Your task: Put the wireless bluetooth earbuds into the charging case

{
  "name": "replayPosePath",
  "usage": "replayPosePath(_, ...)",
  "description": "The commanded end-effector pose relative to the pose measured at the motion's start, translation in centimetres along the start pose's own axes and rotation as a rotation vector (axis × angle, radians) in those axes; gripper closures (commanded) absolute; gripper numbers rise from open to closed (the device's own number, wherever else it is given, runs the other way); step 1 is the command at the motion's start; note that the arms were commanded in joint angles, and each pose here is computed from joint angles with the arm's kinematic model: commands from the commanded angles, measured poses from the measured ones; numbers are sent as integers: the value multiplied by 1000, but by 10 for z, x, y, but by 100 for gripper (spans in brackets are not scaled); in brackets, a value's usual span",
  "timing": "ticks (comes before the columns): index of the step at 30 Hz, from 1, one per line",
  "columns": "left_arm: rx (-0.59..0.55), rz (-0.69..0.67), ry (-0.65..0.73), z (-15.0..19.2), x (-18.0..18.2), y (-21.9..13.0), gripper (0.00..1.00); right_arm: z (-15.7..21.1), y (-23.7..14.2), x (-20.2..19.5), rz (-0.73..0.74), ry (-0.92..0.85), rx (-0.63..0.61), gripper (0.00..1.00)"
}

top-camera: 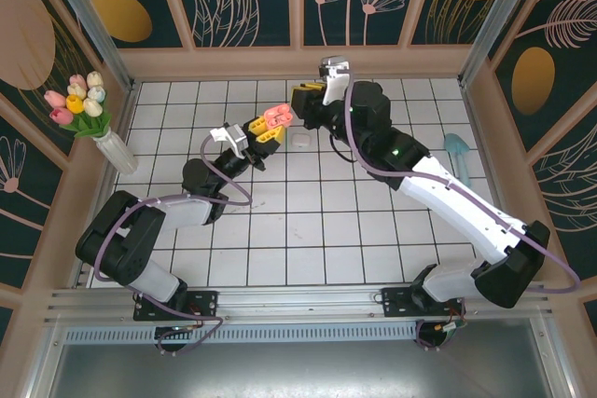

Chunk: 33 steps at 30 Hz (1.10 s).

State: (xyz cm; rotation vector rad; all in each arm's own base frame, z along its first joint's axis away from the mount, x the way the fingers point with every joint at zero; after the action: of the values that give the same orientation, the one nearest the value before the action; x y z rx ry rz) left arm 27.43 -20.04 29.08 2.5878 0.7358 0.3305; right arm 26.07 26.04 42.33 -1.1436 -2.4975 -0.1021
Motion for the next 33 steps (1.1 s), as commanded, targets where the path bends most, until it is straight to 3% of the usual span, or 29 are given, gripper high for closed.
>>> replayPosePath(1,-97,21,20,-18,-3,5,100,0,1,9,-74,-78,-41,76)
replayPosePath(10,-94,19,20,-18,-2,5,100,16,1,10,-114,-186,-16,76)
replayPosePath(33,-97,16,26,-19,-2,5,100,38,12,7,-122,-171,36,77)
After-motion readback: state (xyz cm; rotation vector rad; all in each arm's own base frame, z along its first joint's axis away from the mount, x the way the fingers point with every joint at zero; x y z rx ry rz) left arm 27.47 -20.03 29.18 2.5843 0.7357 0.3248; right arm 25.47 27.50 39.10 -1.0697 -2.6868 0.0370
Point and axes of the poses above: each hand's point on the last joint's axis, 136 mm out from that joint toward the fingers, its own y axis out along the fingers, its own x axis along the line the jaws close on, z = x × y, the point moved 8 cm from there along -y, back along the fingers, and after that the axes turned 4 degrees about y, right-handed, at the moved point
